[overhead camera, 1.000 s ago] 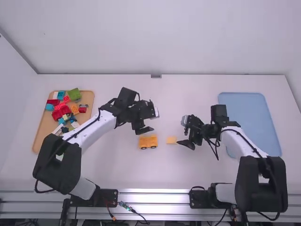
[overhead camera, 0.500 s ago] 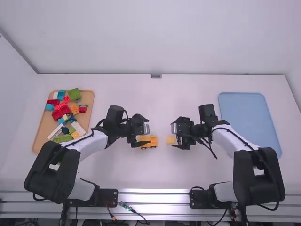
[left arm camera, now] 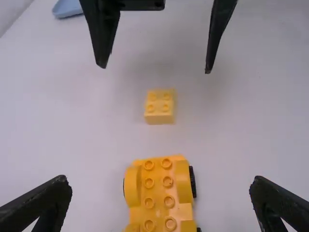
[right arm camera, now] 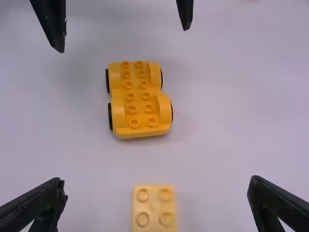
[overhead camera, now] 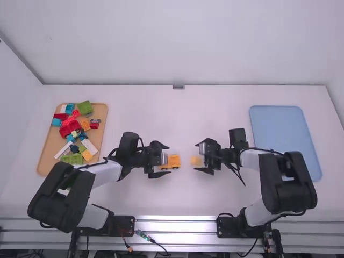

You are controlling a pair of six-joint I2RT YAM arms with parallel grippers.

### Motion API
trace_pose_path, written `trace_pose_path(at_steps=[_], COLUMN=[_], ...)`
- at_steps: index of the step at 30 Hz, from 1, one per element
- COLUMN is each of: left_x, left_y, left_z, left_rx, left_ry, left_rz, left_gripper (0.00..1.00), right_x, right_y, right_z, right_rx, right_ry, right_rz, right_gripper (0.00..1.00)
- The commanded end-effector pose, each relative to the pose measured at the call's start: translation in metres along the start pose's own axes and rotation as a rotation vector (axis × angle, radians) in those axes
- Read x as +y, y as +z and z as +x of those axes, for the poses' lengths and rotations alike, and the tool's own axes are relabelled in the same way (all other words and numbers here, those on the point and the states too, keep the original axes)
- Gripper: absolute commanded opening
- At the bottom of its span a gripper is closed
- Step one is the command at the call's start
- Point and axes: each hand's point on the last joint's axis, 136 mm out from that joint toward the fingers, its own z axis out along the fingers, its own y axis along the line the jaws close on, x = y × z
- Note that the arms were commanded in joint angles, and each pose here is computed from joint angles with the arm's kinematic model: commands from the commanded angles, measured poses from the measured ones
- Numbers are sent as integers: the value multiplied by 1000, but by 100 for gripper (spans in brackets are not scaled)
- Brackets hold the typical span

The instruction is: Assemble lego blocks to make yellow taxi

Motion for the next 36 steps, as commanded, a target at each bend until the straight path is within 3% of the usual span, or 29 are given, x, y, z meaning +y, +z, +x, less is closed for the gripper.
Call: trace_pose_path(at_steps=[1,5,10,20,30,33,34,36], left_x=[-9,-14,-10,-4,-1,1,4,6], left_y=[-3,-4,-5,0,11,14,14,14], left_z=[0,3,11,21,32,37,40,42], left_rx=[-26,-35,-4,17,31,45,51,54], left_ry=[2,-15,-69,-65,-57,-55,-62,-73], left_rz=[4,-19,-54,-45,-5,7,8,9], left_gripper=[99,99,99,99,99,99,100,100], right_x=[20,29,15,10,7,9,10,9], right_y=[3,5,4,16,26,30,31,32], right_z=[4,9,9,14,28,28,28,28], right_rx=[-32,-58,-54,-2,-61,-59,-59,-60], right_ry=[65,36,96,100,130,110,105,104], right_rz=[-20,34,108,-15,-65,-76,-83,-84], right_gripper=[99,99,100,100,97,93,87,83])
